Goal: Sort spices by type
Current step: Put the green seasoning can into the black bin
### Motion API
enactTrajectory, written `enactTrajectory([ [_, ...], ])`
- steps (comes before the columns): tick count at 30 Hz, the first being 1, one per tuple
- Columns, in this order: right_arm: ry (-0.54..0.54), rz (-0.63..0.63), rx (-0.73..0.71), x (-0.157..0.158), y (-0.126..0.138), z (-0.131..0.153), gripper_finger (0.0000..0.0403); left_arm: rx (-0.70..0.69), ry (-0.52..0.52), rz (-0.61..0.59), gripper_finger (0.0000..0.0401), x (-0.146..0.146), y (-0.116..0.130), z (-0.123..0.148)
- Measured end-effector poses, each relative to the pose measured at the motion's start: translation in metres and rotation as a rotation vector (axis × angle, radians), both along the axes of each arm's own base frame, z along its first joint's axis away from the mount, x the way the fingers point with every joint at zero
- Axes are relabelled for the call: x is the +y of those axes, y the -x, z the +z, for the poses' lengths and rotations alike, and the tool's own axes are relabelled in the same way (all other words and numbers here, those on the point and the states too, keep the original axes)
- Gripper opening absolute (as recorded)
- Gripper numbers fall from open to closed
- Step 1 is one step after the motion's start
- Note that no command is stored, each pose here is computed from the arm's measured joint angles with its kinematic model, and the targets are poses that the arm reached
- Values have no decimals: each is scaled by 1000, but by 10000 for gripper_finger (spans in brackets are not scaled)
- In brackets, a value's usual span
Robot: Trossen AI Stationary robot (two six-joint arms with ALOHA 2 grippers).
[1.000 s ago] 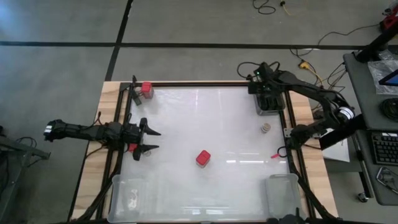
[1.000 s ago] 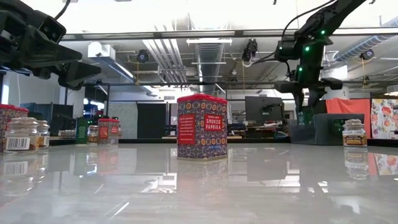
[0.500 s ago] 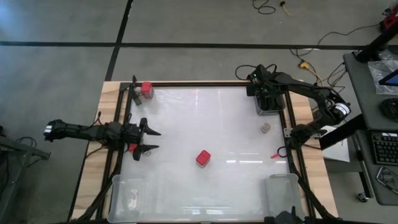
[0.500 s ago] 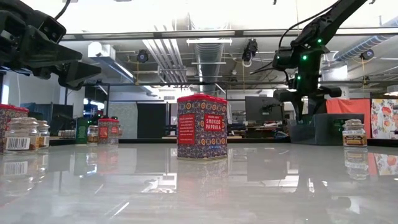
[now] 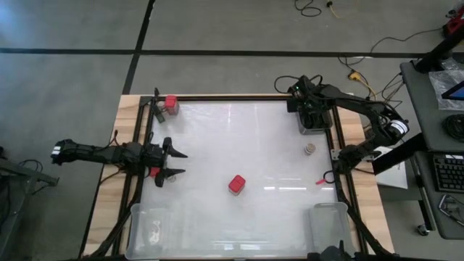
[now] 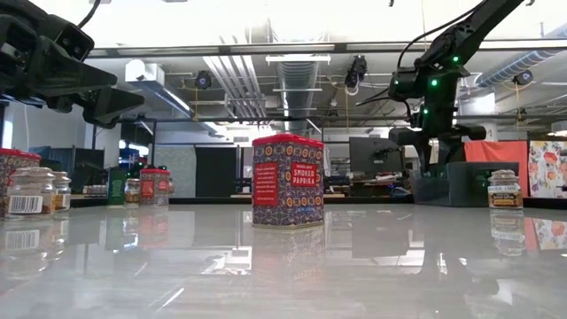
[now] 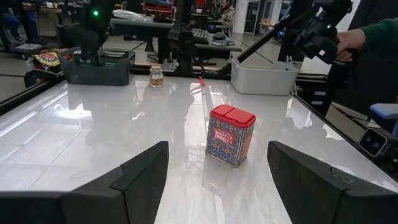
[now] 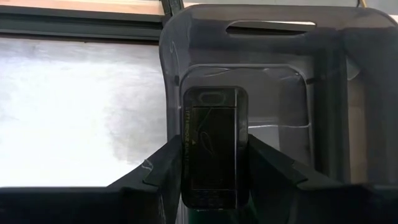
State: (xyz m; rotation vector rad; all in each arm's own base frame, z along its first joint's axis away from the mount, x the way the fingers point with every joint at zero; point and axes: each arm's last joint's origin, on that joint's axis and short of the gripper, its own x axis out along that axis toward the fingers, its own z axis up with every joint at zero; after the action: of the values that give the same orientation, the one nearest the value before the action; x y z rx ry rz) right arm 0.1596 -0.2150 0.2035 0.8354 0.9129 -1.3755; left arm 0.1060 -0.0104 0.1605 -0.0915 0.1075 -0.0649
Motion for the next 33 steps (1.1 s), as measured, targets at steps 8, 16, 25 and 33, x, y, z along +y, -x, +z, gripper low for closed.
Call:
enactTrajectory([
  [8, 0, 1, 1, 0, 0, 0, 143, 0, 0, 0, 259, 0, 0, 0],
  [16, -10, 11, -16, 0, -1, -1, 154, 0, 0, 0, 259, 0, 0, 0],
  [25, -3, 17, -19, 0, -1, -1, 154, 0, 0, 0, 259, 0, 0, 0],
  [33, 16, 9, 2, -1, 0, -1, 192, 1, 0, 0, 259, 0, 0, 0],
])
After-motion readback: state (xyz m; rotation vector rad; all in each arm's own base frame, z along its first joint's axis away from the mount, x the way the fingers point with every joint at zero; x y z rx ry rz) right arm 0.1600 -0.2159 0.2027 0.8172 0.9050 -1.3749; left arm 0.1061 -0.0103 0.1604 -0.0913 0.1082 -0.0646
